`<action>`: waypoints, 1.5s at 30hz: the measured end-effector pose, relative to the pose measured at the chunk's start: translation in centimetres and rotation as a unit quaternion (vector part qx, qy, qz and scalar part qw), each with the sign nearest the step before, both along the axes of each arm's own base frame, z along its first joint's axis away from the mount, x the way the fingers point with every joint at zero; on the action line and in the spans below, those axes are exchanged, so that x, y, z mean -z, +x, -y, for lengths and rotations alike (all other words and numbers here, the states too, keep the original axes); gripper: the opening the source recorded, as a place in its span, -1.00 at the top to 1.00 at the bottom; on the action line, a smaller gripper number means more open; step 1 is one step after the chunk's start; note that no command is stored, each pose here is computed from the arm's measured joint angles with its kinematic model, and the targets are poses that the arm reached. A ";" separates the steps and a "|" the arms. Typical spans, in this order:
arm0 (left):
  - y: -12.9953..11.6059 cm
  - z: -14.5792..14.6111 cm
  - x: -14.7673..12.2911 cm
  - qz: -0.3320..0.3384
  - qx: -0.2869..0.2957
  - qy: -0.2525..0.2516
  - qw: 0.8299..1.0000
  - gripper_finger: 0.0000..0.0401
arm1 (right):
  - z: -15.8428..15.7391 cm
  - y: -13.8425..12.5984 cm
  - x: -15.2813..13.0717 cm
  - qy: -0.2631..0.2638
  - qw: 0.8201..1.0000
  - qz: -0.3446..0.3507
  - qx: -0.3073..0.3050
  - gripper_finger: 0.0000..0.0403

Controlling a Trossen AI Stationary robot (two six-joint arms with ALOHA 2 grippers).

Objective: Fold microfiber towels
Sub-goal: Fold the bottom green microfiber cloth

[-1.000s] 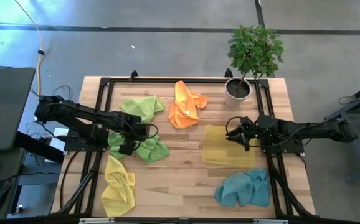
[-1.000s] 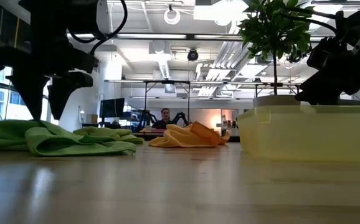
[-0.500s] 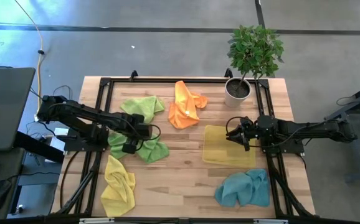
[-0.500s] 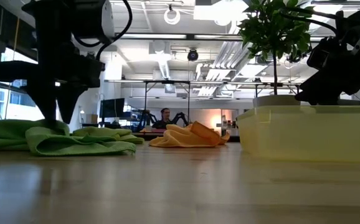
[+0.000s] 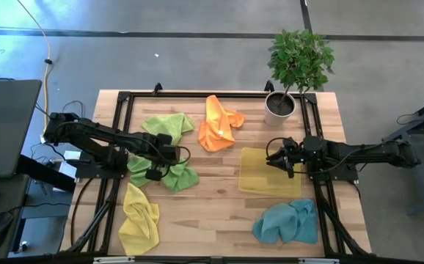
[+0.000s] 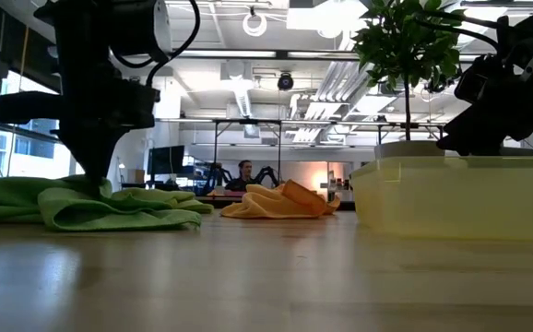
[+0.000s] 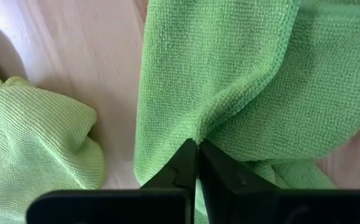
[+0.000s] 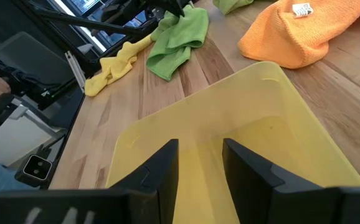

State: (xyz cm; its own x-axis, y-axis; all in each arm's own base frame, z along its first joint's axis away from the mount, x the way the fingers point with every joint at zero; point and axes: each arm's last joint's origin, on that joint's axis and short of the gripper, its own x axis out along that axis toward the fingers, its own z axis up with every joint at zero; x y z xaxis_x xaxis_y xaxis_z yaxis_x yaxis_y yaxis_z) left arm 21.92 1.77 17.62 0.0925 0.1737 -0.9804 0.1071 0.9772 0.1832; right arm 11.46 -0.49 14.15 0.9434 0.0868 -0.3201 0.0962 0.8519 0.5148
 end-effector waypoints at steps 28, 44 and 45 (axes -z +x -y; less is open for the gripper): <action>6.4 -0.1 -17.7 0.306 0.041 0.032 0.951 1.00 | 0.0 0.0 0.0 0.000 1.000 0.000 0.000 0.42; 6.6 1.6 -24.6 0.439 0.083 0.043 0.893 1.00 | 0.0 0.0 0.0 -0.002 1.000 0.000 0.004 0.42; 6.5 1.6 -24.8 0.443 0.081 0.042 0.892 1.00 | 0.0 0.0 0.0 -0.002 1.000 0.000 0.004 0.42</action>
